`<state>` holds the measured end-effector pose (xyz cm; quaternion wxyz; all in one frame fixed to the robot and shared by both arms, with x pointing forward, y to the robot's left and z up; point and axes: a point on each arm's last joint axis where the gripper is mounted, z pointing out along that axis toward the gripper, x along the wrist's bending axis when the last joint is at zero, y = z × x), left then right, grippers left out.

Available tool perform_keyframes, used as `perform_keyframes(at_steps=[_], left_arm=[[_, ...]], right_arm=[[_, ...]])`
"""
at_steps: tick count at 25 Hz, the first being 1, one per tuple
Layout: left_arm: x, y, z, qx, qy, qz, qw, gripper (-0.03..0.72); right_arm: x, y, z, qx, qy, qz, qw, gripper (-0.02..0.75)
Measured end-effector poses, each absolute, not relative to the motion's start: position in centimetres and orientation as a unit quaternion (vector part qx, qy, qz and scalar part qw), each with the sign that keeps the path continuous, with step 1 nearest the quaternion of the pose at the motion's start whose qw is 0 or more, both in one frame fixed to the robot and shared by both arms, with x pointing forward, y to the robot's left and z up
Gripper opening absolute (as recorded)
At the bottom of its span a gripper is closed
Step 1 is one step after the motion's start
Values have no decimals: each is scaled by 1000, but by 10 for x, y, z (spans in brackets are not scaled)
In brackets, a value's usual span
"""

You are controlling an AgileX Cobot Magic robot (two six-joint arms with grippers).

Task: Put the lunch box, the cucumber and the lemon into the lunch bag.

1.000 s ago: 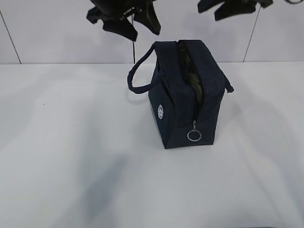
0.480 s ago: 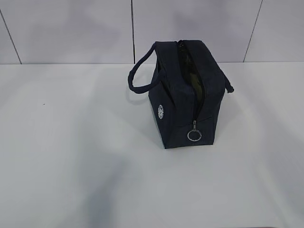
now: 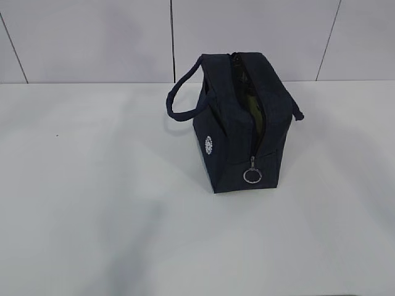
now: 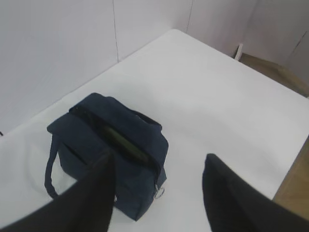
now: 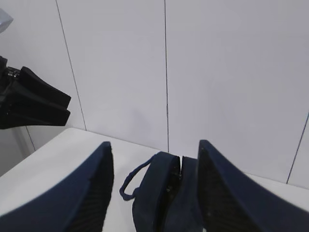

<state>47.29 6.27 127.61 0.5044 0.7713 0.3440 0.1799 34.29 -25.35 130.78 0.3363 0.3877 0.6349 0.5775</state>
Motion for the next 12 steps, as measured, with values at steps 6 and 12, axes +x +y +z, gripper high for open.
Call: perform_keyframes(at_steps=[6,12], left_arm=[[456,64,1246,798,342,158,470,412],[426,94,1215,792,348,144,481,404]], right_arm=[[302,-260,1261,397,636,565,345,414],[305,-259,1202,439,664,531,292,414]])
